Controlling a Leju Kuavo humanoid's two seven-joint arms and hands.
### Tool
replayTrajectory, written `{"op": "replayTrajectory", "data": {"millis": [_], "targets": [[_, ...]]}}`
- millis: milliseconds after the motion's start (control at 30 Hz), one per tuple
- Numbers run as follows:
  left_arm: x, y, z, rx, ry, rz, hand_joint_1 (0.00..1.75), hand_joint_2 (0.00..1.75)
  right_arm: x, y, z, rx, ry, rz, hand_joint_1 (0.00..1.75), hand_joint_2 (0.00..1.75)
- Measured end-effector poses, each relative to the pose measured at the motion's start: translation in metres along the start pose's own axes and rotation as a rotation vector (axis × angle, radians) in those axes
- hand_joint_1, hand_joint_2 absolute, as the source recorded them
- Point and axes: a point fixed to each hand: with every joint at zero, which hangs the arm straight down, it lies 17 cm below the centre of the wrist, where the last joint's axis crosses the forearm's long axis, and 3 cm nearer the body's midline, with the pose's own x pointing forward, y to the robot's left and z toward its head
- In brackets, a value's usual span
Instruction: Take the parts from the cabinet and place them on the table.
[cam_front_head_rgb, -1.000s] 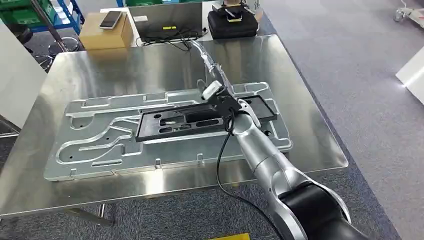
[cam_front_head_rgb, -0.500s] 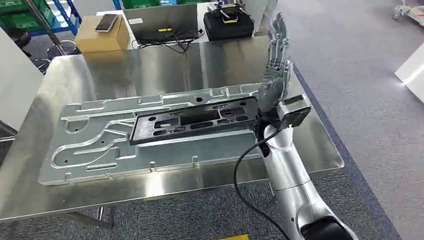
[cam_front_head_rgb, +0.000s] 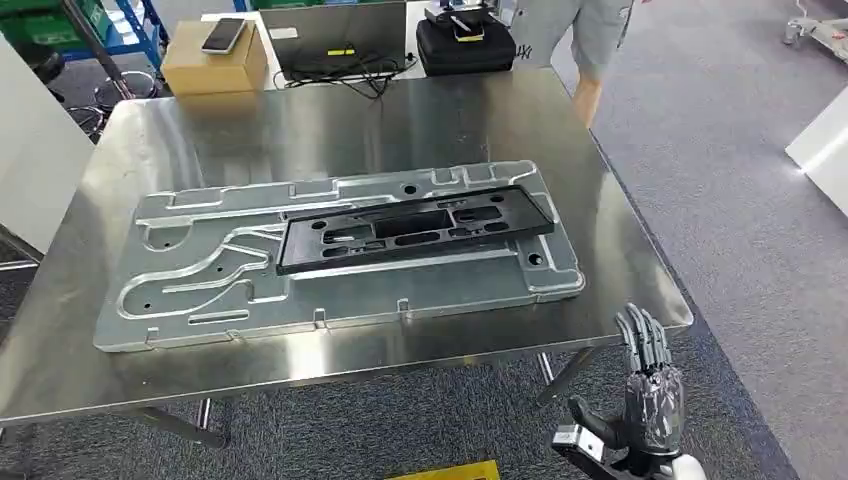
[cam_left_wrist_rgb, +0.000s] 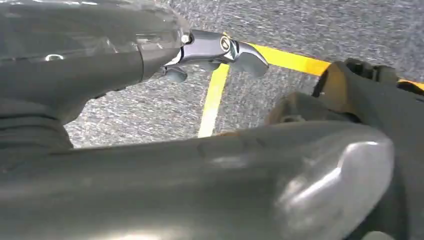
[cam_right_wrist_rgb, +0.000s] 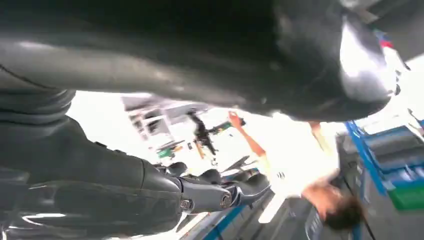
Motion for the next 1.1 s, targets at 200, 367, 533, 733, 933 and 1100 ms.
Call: {"op": "replayTrajectory", "data": {"millis": [200, 367, 533, 733, 933, 1100], "targets": [[0.002, -0.005, 0.001, -0.013, -0.014, 0.011, 0.0, 0.0, -0.051, 0.008, 0.042, 0.102, 0.103, 0.134, 0.0, 0.0], [0.0, 0.0, 0.0, -0.002, 0.003, 0.005, 0.0, 0.0, -0.082, 0.017, 0.071, 0.188, 0.166, 0.234, 0.0, 0.0], [0.0, 0.009, -0.002, 0.01, 0.006, 0.0, 0.0, 0.0, -0.115, 0.028, 0.105, 0.257, 0.285, 0.267, 0.0, 0.0], [0.003, 0.003, -0.002, -0.003, -0.001, 0.009, 0.0, 0.0, -0.161, 0.105, 0.222, 0.545, 0.663, 0.057, 0.0, 0.0], [0.006, -0.012, -0.002, -0.023, -0.004, 0.021, 0.0, 0.0, -0.141, 0.15, 0.357, 0.747, 1.135, -0.177, 0.0, 0.0], [0.007, -0.009, -0.003, -0.021, -0.006, 0.015, 0.0, 0.0, -0.122, 0.166, 0.375, 0.788, 1.212, -0.249, 0.0, 0.0]]}}
